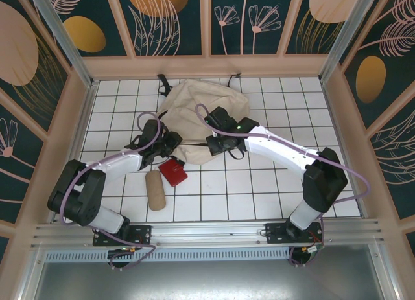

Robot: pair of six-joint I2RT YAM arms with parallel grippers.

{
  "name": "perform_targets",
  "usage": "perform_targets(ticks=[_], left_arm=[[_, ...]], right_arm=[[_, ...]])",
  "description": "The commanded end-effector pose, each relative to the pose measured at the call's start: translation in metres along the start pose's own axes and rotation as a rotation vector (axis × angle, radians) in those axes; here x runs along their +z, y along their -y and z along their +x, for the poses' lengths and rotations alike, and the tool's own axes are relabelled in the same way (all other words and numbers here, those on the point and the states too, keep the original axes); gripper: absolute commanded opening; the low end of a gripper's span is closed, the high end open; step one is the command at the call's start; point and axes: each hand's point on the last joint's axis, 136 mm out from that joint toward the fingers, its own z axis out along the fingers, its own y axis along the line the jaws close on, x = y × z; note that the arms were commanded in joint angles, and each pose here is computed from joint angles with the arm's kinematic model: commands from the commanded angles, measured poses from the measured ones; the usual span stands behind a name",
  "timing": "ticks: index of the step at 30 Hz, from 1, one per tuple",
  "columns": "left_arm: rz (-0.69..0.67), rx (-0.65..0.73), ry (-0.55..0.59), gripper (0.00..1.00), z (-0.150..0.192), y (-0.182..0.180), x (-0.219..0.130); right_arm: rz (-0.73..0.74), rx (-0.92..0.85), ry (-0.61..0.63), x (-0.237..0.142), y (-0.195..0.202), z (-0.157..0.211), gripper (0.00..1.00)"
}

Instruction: Pack books, pencil case, and school supplies into a backpack

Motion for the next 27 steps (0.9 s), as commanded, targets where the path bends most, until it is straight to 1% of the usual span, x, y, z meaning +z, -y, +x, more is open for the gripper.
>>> perform_targets(ticks=[1,6,7,9,10,17,22,27], left_arm=[[-0.078,-0.015,0.051,0.15,-0.004,-0.029,0.003],[-0.115,-0.024,0.058,0.07,0.002,-0.049,-0.001],[-0.121,-0.026,0.057,0.06,0.004,-0.053,-0.002],[-0.135,-0.027,0.061,0.01,0.004,-0.058,-0.003],[-0.141,-0.027,0.058,0.00,0.006,-0.061,-0.003],[-0.157,-0.028,0.067,0.00,0.006,-0.069,-0.006],[-0.147,-0.024,0.065,0.00,0.006,-0.066,-0.007],[-0.141,-0.015,0.061,0.00,0.007,-0.064,-0.008]], right_arm=[[0.196,-0.051,-0.038,-0.003,0.036,0.013,0.00],[0.401,-0.021,-0.058,0.005,0.081,0.010,0.00],[0.433,-0.014,-0.062,0.007,0.089,0.010,0.00],[0.499,0.000,-0.066,0.009,0.103,0.008,0.00],[0.520,0.006,-0.068,0.010,0.108,0.007,0.00],[0.638,0.034,-0.069,0.013,0.135,-0.001,0.00],[0.699,0.056,-0.100,0.029,0.156,0.004,0.00],[0.767,0.118,-0.117,0.034,0.181,0.009,0.00]])
